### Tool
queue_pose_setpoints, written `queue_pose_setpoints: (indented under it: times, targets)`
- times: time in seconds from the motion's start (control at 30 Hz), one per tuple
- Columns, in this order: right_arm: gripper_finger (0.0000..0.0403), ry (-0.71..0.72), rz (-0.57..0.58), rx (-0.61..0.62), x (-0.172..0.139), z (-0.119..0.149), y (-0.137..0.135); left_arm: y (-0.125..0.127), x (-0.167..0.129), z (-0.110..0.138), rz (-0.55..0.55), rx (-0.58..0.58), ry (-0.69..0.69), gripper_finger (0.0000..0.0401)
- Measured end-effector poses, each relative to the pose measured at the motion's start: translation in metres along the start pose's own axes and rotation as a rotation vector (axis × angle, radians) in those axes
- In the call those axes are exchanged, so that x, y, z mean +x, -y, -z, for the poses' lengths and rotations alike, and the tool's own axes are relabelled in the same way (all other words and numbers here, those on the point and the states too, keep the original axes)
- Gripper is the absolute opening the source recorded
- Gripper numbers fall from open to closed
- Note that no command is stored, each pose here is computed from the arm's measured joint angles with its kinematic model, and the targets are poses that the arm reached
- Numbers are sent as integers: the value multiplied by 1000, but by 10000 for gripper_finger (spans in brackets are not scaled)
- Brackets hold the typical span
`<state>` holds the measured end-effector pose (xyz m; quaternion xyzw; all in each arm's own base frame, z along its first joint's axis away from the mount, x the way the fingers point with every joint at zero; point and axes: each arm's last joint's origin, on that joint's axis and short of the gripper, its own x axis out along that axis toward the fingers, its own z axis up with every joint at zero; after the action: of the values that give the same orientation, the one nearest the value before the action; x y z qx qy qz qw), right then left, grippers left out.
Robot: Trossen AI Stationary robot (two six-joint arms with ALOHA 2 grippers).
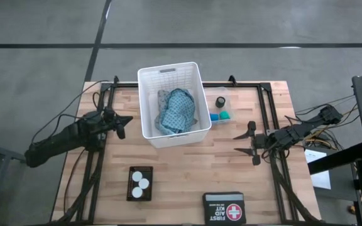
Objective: Pick & place medical supplies in basket/bin
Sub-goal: Return to Home Position
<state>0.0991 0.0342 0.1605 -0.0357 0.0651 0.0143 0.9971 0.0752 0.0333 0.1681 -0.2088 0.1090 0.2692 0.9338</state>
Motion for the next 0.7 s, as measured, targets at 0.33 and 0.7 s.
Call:
queue_pose_setpoints:
  times: [0.33,0.7]
  targets:
    - [206,0,-1,0,0,0,0,0,0,0,-1,0,-1,9]
    - [206,0,-1,0,0,0,0,0,0,0,-1,0,-1,13]
